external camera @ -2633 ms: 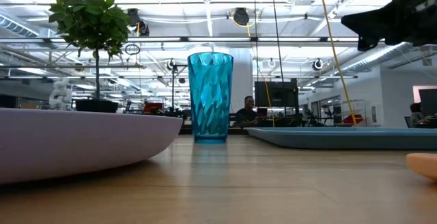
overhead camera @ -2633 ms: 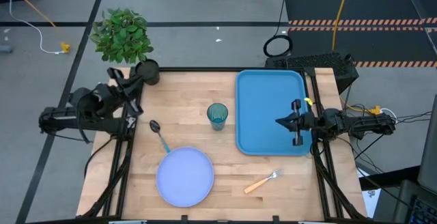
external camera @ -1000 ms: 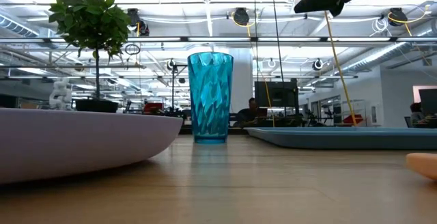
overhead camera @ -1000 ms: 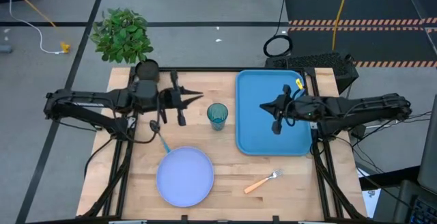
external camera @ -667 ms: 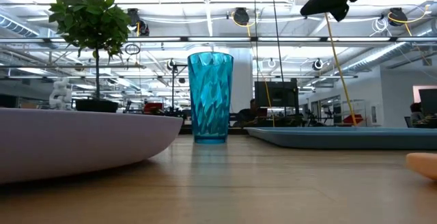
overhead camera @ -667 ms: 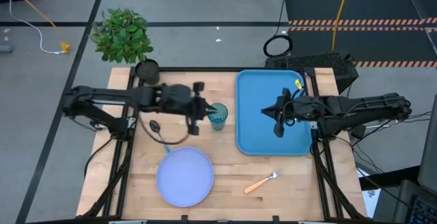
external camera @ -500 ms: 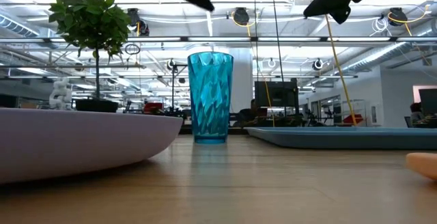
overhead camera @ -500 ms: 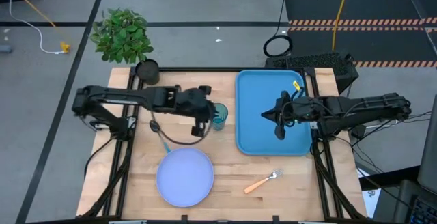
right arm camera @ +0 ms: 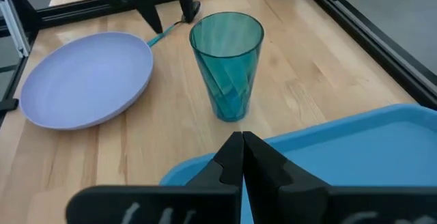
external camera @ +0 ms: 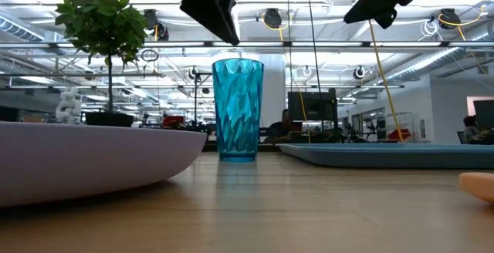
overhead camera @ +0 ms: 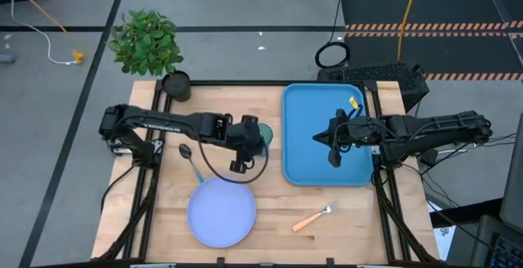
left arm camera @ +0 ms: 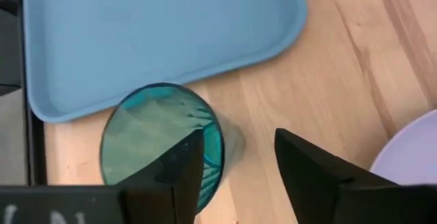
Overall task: Pick and place plate/cup/fork/spoon on tray
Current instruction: Put the blue transparent cup in the blue table tray
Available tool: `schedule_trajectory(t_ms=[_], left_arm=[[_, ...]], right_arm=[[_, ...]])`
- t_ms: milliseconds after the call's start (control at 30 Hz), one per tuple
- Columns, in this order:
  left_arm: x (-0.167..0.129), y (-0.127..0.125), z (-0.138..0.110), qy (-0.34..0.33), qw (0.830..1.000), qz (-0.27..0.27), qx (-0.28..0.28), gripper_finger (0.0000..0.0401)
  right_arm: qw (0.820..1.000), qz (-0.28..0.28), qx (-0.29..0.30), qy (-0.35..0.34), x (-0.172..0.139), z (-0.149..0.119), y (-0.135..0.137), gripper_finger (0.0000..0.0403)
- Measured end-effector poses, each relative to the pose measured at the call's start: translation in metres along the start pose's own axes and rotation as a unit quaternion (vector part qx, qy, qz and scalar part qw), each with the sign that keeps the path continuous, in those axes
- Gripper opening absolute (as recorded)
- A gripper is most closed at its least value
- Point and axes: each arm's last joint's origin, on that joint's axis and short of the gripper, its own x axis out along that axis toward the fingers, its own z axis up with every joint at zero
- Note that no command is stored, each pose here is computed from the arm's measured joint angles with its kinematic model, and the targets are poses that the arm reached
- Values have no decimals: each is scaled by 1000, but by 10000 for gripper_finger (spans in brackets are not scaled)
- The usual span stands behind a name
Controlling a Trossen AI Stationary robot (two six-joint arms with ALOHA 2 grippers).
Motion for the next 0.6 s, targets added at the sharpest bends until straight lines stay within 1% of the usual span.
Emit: schedule_trajectory(t_ms=[100,200,333,433,500,600], left_arm=[[9,-1,-3,24,1000,-7,5,190],[12,1,-5,31,999,-7,5,191],[19,2,-6,40,999,-10,23,186],[22,1,-5,35,998,-27,47,164],[25,0,-6,39,997,-33,61,144],[33,1,-7,44,996,-36,67,109]], right_arm=[[1000,3,2,-8,0,1,1,0],[1000,5,3,-15,0,3,1,0],[1000,6,2,-19,0,4,1,0],[1000,8,2,-19,0,4,1,0],[1000,18,-1,-20,0,4,2,0],[999,23,-6,-26,0,6,3,0]])
